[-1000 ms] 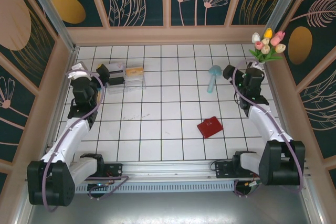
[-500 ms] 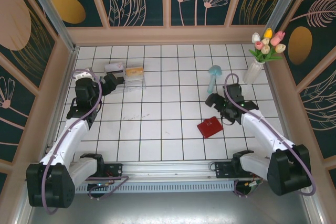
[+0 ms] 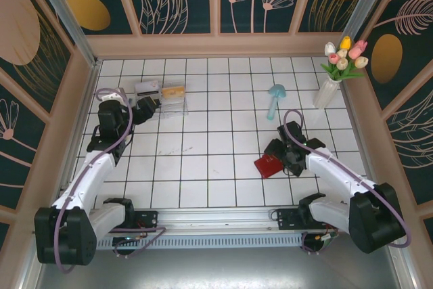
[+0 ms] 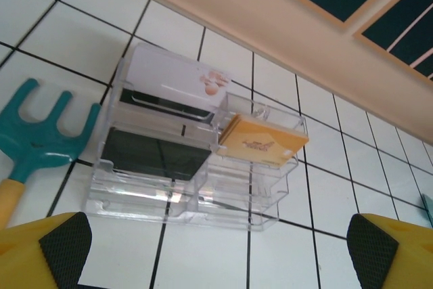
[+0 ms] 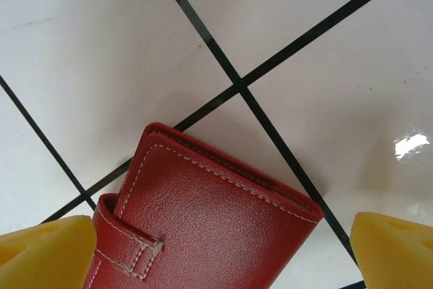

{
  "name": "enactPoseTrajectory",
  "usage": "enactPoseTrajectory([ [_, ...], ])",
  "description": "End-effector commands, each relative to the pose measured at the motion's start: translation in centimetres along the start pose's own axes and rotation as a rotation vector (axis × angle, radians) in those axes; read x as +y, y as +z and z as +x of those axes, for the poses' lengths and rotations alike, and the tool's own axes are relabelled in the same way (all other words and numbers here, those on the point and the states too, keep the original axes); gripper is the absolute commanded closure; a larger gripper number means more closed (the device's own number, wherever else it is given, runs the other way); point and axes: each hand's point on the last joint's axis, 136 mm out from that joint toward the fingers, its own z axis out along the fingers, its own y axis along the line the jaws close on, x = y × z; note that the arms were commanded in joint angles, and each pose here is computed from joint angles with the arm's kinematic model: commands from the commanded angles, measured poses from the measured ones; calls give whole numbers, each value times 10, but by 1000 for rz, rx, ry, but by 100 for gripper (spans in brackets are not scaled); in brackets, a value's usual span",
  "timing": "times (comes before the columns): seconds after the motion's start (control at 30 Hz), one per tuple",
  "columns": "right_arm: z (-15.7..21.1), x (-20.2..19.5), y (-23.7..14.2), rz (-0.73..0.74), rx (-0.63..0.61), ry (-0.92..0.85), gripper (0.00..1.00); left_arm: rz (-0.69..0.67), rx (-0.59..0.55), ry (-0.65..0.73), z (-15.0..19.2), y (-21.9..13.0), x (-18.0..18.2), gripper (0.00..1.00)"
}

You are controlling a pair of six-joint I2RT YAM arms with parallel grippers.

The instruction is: Take the credit cards out of the card holder

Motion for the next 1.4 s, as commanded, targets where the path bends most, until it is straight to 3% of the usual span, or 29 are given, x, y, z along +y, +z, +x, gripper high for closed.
enactPoseTrajectory([
  [0.0, 11, -3, 2, 2, 36, 5, 5, 45, 45, -4, 4, 4, -9, 1],
  [0.27, 20, 30, 11, -99, 86, -41, 12, 60, 135, -33, 23, 13, -8, 1],
  [0.53, 32, 62, 26, -140, 132, -132, 13, 170, 223, -85, 54, 15, -29, 2],
  [0.93, 30, 156, 29, -273, 129, -285, 14, 289, 437, -35, 139, 24, -105, 7],
  [1.07, 15, 169, 9, -316, 56, -291, 15, 314, 489, -15, 160, 24, -125, 13],
  [1.23, -5, 140, -2, -206, -43, -252, 16, 362, 553, -6, 184, 22, -146, 28],
  [1.37, -1, 124, 3, -234, -7, -213, 19, 410, 651, 6, 213, 19, -159, 44],
])
